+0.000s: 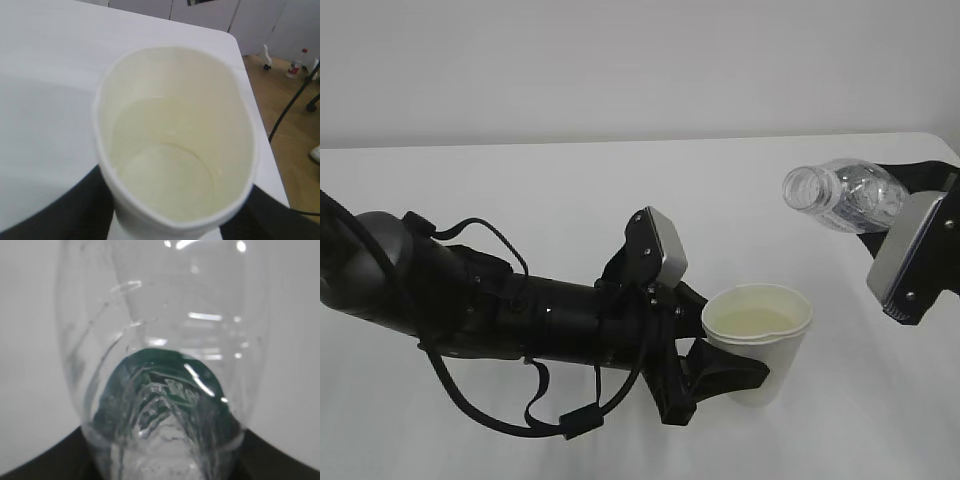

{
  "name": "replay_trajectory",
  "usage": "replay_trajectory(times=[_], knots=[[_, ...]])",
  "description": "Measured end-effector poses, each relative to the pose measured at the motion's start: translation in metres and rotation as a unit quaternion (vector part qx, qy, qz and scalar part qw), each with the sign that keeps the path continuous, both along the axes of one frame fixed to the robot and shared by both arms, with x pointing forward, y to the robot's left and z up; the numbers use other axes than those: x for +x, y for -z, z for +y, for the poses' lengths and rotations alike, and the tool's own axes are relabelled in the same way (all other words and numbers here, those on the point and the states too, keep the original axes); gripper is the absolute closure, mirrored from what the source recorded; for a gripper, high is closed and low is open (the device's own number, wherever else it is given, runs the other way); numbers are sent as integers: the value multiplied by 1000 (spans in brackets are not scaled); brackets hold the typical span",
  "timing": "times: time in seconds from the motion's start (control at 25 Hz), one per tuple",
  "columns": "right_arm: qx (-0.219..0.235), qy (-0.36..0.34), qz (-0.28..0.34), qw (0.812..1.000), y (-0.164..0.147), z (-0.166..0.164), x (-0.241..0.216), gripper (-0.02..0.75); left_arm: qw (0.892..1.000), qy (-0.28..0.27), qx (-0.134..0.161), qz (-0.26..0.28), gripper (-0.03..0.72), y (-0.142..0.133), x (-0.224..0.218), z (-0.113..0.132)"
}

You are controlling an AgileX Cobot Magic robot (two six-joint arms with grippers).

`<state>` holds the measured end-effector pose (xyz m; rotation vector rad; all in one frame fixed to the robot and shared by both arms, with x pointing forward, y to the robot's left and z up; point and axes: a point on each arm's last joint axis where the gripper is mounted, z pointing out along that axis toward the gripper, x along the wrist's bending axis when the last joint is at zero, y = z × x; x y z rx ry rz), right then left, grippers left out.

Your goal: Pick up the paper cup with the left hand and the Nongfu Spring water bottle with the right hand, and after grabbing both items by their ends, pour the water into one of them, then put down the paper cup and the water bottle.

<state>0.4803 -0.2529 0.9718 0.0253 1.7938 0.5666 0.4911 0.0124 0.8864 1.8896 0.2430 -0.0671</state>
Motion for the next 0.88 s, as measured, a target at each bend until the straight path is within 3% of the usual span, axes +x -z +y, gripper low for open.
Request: replay_trajectory(times=[0.48,0.88], knots=[[152,30,-1,988,-10,-1,2,374,1000,-28,-6,9,263,-1,4,0],[283,54,17,957,-15,-4,3,374,999,-37,0,9,263,0,7,3]])
